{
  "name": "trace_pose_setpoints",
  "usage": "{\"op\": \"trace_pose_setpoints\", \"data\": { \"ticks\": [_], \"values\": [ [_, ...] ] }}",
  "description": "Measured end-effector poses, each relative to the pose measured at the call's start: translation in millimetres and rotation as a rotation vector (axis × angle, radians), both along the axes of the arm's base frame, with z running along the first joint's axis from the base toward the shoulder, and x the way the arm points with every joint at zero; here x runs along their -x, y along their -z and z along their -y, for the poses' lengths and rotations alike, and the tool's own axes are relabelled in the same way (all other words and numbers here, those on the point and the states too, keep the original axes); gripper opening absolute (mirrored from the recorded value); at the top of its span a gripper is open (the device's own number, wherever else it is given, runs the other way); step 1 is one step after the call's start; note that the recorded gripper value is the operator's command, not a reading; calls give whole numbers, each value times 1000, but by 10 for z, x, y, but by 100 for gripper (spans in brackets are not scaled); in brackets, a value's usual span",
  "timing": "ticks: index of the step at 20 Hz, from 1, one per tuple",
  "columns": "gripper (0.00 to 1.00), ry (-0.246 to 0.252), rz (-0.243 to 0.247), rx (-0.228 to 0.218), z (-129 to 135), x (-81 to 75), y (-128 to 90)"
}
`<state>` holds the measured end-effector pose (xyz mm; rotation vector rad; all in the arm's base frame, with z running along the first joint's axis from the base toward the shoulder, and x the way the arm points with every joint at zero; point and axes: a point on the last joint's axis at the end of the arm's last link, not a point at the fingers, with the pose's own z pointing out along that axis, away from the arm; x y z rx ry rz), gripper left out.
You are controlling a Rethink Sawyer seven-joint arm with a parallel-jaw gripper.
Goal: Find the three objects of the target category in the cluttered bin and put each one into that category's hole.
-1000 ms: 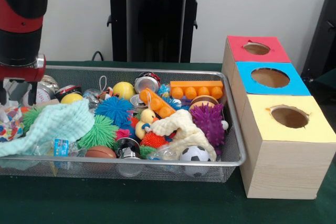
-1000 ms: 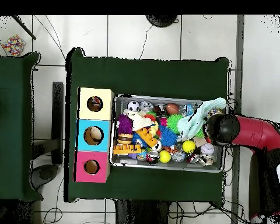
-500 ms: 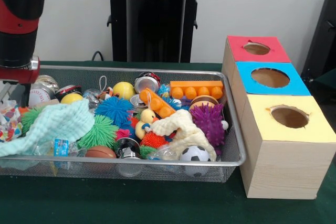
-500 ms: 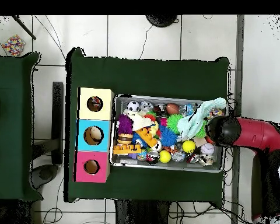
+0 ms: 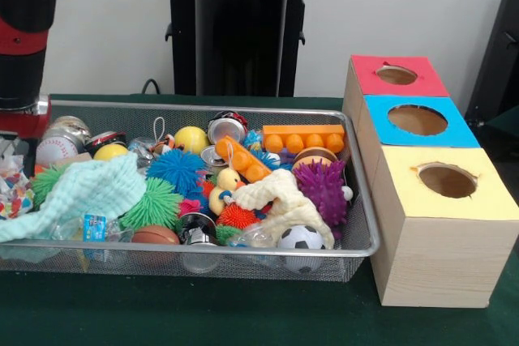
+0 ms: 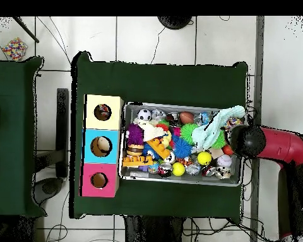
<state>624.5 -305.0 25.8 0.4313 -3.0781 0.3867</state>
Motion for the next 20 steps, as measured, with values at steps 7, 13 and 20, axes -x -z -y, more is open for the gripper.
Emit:
{"op": "trace_pose_setpoints", "data": {
  "ticks": [7, 13, 20],
  "values": [
    [100, 12, 10, -20, 38, 9, 58],
    [100, 11, 4, -30, 6, 21, 117],
    [100, 13, 2, -35, -11, 31, 129]
  ]
}}
